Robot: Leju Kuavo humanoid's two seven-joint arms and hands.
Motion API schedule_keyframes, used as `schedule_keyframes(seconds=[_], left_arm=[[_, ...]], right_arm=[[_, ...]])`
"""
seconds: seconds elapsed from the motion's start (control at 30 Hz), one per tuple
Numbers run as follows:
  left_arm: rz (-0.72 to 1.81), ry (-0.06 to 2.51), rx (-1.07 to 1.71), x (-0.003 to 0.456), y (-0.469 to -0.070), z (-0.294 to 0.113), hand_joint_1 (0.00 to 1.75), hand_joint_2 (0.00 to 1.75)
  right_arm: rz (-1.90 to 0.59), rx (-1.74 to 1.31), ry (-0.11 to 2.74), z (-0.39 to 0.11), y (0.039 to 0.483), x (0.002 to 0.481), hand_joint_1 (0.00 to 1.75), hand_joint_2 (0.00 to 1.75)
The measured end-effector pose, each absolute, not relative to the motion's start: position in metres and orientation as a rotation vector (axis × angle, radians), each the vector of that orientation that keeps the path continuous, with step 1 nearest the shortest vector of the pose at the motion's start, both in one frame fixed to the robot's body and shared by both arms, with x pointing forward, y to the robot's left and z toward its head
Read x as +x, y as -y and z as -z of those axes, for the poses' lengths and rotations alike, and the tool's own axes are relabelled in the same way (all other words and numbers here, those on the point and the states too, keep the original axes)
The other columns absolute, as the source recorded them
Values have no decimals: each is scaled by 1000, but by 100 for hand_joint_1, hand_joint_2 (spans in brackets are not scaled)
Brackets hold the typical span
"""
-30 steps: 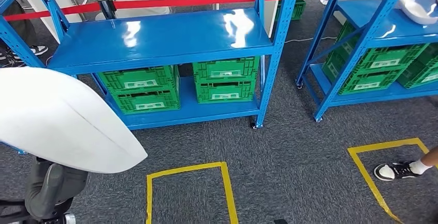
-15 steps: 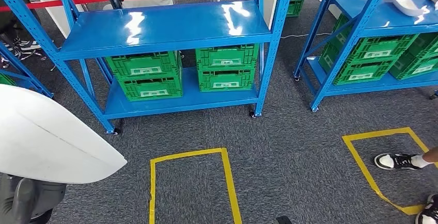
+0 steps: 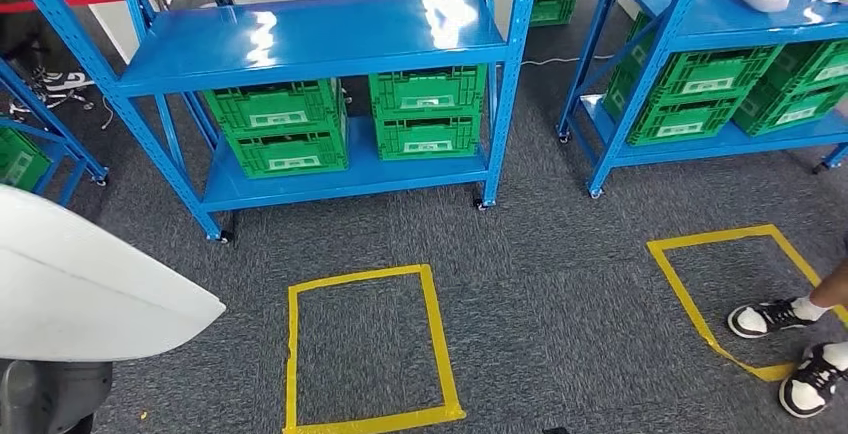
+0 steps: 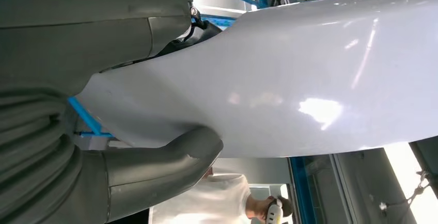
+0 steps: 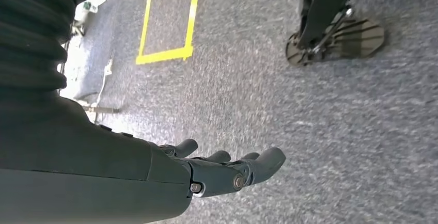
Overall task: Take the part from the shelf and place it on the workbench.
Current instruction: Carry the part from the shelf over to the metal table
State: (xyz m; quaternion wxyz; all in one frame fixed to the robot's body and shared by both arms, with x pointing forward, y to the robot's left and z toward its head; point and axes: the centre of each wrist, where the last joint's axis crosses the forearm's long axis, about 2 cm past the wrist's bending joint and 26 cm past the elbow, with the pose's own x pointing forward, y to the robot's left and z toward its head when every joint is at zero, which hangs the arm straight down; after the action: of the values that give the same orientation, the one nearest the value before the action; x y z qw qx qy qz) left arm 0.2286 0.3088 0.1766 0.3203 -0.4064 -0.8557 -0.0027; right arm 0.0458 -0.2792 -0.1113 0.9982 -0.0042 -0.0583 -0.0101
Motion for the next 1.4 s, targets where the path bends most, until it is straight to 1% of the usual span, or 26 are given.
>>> schedule_keyframes(seconds=[0.5,0.8,0.97,1.1,1.4], left_arm=[[-96,2263,-1045,220,-307,-171,175,175],[-125,2236,-1060,224,-301,-162,175,175],[-124,2239,-1045,235,-303,-168,175,175],[-127,2196,-1027,241,-307,-170,175,175],[-117,2132,-1005,244,-315,-168,175,175]], right_arm=[[-10,-36,121,111,296,46,0,175],[9,-55,148,111,306,46,0,175],[54,-36,110,111,298,47,0,175],[88,-13,102,111,287,47,0,175],[106,19,104,111,272,46,0,175]])
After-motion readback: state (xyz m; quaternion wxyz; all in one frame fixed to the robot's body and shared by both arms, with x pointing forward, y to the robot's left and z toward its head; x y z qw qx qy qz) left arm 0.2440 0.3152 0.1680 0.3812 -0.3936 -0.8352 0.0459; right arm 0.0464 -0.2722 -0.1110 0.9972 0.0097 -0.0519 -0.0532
